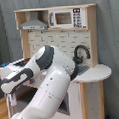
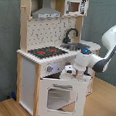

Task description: Play with the kitchen

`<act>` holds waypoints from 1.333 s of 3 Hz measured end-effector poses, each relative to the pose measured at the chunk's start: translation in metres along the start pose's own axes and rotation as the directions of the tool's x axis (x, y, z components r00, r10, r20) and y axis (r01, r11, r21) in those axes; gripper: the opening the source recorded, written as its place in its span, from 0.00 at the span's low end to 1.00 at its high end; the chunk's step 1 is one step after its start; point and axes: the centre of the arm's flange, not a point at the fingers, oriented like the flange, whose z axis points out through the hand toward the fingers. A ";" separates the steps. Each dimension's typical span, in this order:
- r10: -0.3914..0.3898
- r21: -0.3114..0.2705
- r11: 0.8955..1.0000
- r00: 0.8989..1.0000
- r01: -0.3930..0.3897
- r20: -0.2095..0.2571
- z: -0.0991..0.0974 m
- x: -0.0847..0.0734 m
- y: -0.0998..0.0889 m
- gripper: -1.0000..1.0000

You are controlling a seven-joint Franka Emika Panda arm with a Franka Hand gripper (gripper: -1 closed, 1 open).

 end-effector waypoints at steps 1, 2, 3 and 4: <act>-0.057 -0.013 0.998 0.998 0.056 -0.037 -0.014 0.034 -0.019 0.00; -0.045 -0.021 0.999 0.999 0.045 0.004 -0.018 0.047 -0.039 0.00; -0.016 -0.043 0.999 0.999 0.017 0.030 -0.035 0.049 -0.045 0.00; 0.009 -0.065 0.998 0.998 -0.005 0.058 -0.052 0.048 -0.049 0.00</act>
